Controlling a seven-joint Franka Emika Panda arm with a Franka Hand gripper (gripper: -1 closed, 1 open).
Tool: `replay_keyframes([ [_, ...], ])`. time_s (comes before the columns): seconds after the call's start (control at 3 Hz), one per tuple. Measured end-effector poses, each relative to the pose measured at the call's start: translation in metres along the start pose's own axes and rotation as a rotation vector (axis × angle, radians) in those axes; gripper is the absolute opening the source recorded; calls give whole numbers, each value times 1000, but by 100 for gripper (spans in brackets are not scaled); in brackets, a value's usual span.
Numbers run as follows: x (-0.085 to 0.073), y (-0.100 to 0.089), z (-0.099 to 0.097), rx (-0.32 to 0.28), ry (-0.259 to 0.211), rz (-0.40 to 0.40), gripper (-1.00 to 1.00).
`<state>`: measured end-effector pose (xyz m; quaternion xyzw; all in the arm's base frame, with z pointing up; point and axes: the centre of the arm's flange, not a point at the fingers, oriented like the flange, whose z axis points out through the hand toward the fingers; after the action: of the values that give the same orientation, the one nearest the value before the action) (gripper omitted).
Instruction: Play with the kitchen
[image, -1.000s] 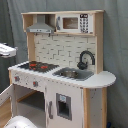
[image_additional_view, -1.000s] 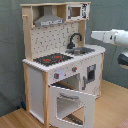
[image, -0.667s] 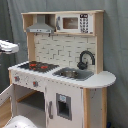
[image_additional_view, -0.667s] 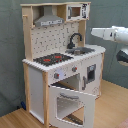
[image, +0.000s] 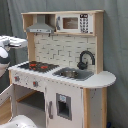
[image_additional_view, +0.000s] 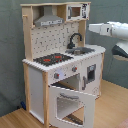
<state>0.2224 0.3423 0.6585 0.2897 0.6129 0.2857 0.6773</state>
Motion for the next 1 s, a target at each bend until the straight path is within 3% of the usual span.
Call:
replay_keyframes([
  [1.0, -33, -4, 73, 9, 38, -23, 100],
])
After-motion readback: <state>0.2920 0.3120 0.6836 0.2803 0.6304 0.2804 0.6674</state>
